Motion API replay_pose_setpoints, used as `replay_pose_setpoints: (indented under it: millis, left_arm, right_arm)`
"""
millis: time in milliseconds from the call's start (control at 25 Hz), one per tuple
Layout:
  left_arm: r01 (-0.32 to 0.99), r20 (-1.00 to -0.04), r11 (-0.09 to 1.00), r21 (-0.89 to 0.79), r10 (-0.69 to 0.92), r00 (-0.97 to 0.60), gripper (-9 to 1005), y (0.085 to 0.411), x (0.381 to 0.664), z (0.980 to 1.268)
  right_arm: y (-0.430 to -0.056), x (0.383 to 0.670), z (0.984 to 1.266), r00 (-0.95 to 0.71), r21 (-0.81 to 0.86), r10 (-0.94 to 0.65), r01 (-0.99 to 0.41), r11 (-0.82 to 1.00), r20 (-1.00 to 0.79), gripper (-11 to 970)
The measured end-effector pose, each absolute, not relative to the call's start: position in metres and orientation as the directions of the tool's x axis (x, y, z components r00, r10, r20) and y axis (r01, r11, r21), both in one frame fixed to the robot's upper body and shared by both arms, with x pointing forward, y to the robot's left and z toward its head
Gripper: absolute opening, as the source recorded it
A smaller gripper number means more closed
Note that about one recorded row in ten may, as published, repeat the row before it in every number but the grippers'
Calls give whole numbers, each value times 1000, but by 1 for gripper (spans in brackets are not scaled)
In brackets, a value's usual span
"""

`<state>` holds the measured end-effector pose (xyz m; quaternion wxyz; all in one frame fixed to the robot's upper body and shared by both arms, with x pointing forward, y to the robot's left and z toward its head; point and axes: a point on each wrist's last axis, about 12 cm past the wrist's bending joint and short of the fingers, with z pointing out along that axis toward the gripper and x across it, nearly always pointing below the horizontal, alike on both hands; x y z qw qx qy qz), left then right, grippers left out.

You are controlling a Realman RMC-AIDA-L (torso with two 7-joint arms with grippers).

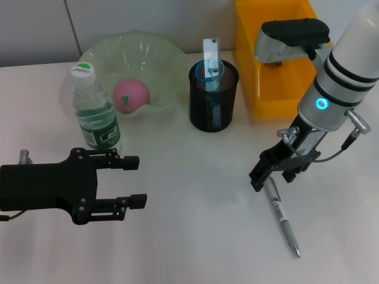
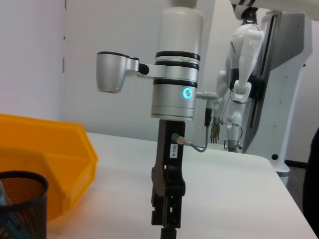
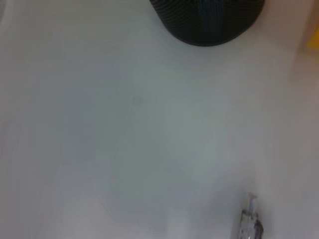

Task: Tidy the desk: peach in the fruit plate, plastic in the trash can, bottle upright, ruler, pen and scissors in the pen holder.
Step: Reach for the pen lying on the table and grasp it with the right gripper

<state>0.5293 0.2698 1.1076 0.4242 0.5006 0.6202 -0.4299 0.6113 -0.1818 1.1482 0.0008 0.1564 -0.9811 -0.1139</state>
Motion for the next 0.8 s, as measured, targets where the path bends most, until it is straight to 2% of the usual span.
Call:
replay_pose_setpoints:
  millis: [280, 800]
  left_arm:
    - [989, -960, 103, -103, 251, -126, 735, 269, 528, 1111]
    - [990, -961, 91, -105, 246, -124, 737, 268, 527, 1113]
  right_arm:
    - [-190, 614, 1139, -967, 237, -254, -253, 938, -30, 746]
    - [-190, 613, 1137, -966, 233, -257, -256, 938, -27, 746]
